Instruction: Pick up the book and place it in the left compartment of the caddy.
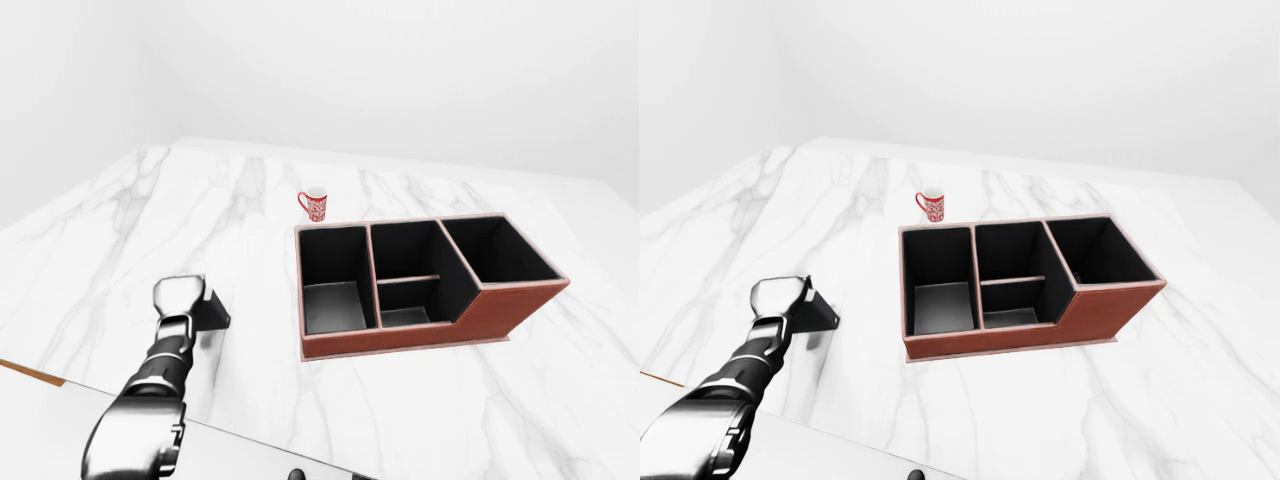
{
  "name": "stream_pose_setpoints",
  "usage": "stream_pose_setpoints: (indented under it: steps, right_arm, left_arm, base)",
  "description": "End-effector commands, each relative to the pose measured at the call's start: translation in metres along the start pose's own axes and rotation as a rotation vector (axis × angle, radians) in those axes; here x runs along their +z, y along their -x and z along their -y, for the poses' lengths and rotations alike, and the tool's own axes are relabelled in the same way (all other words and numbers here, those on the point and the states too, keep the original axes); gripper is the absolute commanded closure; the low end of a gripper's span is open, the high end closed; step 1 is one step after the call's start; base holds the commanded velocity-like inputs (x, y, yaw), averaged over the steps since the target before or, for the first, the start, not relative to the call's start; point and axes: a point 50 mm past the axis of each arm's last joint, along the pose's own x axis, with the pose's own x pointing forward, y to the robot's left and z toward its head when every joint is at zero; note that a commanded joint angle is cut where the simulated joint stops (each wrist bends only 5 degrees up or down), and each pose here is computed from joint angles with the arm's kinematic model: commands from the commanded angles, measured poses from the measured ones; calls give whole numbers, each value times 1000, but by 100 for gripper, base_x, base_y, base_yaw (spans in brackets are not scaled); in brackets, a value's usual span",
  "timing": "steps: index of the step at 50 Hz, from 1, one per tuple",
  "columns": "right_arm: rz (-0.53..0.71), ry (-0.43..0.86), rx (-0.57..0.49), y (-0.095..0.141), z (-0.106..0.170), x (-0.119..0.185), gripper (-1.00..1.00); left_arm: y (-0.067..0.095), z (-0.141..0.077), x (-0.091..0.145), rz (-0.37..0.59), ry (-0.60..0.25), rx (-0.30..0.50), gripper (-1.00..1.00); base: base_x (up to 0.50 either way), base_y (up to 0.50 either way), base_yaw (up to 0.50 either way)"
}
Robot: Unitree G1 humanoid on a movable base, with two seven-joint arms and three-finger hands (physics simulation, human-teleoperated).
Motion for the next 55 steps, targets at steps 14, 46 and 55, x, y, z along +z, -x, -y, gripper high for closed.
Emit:
stream_pose_setpoints:
  steps: [14, 46, 55]
  right_arm:
    - [-2, 1, 1, 0, 0, 0, -100]
    - [1, 1, -6, 0, 1, 0, -100]
    - [0, 0, -4, 0, 0, 0, -100]
  left_arm:
    - [8, 13, 9, 27, -5, -43, 100]
    - [25, -69, -6, 41, 45, 502, 100]
    - [36, -91, -10, 28, 47, 622, 100]
  base:
    - [0, 0, 0]
    - [0, 0, 0]
    - [0, 0, 0]
